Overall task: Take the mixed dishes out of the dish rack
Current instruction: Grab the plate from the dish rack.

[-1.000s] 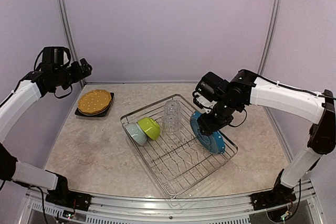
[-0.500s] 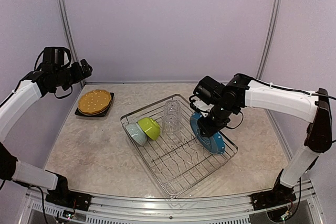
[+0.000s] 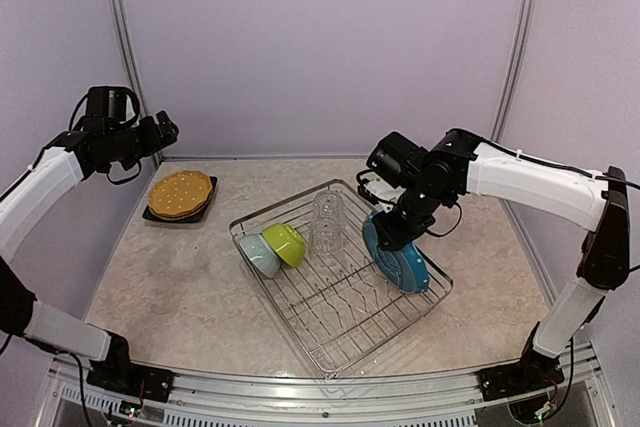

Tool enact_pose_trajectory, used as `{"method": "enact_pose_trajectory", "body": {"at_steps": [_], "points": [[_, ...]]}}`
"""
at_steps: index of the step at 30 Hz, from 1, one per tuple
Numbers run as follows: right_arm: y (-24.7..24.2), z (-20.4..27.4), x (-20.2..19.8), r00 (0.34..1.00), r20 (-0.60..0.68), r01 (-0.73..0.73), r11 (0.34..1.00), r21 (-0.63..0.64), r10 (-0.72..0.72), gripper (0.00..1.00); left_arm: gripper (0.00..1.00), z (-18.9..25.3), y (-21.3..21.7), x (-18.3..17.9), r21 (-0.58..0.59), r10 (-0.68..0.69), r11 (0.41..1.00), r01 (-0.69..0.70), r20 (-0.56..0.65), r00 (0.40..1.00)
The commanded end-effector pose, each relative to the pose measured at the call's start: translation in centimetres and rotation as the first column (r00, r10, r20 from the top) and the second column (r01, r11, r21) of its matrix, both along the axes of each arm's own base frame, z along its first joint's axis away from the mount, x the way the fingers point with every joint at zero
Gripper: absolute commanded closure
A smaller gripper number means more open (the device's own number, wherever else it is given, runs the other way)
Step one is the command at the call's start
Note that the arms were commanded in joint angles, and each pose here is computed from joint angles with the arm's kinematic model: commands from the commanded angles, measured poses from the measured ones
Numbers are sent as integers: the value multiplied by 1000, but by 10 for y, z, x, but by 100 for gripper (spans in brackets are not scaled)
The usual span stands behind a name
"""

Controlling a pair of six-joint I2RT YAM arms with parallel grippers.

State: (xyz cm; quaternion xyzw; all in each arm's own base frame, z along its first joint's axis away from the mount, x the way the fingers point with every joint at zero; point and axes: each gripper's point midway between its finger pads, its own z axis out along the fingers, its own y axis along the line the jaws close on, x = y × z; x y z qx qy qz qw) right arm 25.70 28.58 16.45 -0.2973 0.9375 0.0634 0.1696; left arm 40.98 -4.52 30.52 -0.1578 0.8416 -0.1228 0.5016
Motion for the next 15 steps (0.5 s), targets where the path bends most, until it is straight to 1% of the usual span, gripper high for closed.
{"method": "enact_pose_trajectory", "body": {"at_steps": [1, 7, 11, 15], "points": [[0, 16, 4, 1000, 2, 17, 1000, 22, -17, 75, 1, 8, -6, 5, -4, -24, 1000, 24, 12, 1000], [-1, 22, 1, 1000, -11, 22, 999, 37, -22, 85, 1, 10, -8, 9, -8, -31, 999, 31, 15, 999], [-3, 24, -1, 1000, -14, 27, 999, 41, -26, 87, 1, 9, -9, 10, -11, -34, 999, 34, 15, 999], [1, 36, -1, 1000, -11, 28, 997, 72, -27, 89, 1, 10, -10, 10, -17, -36, 999, 36, 15, 999]]}}
